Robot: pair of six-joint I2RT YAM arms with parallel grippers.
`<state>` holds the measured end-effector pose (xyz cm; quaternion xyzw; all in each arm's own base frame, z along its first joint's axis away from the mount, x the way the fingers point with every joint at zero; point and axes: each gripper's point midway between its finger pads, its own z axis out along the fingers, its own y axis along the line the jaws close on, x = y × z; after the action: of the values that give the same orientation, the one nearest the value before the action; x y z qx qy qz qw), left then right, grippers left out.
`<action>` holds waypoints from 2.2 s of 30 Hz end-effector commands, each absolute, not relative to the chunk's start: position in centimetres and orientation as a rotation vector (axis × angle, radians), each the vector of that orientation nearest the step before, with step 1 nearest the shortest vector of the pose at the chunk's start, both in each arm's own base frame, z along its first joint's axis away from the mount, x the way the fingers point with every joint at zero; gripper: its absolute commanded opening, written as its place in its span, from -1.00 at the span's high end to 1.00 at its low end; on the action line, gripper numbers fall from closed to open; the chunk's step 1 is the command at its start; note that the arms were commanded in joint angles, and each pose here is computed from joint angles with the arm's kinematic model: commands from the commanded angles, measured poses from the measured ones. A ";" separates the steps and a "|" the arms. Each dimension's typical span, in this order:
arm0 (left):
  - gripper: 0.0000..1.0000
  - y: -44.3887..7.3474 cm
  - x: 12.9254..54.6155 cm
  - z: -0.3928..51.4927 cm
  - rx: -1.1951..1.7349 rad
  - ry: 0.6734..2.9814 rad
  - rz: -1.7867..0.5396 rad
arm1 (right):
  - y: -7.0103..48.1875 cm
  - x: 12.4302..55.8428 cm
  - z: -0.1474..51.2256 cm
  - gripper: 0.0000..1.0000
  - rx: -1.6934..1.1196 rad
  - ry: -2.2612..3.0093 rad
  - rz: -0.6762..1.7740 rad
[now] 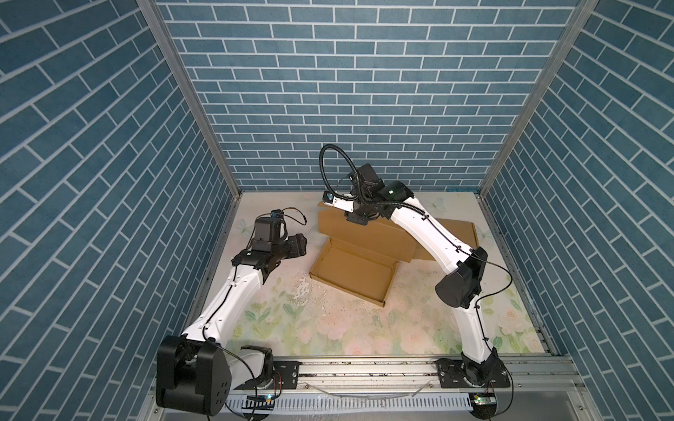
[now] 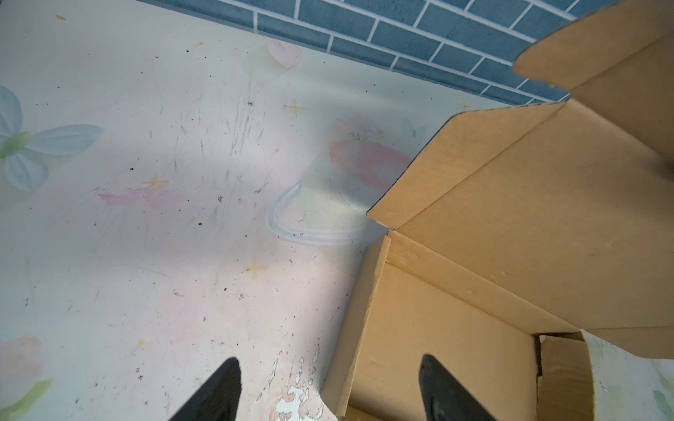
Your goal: Fold the paper box
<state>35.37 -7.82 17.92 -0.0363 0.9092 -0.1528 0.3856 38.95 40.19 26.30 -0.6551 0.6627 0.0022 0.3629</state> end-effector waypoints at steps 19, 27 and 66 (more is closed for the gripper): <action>-0.53 -12.5 41.1 21.0 0.540 2.118 -0.463 | 26.7 36.1 38.4 0.07 -0.775 1.965 0.583; -0.48 -13.1 43.4 20.8 0.645 2.054 -0.652 | 18.6 32.3 31.2 0.01 -0.582 2.150 0.579; 0.04 -15.3 46.5 17.5 0.867 1.928 -0.818 | 18.7 33.4 18.4 0.11 -0.662 2.124 0.651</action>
<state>46.15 -15.24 17.74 0.3397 0.7792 -0.3200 0.4184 33.51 18.22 18.52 -0.2406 0.8540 0.2455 0.3906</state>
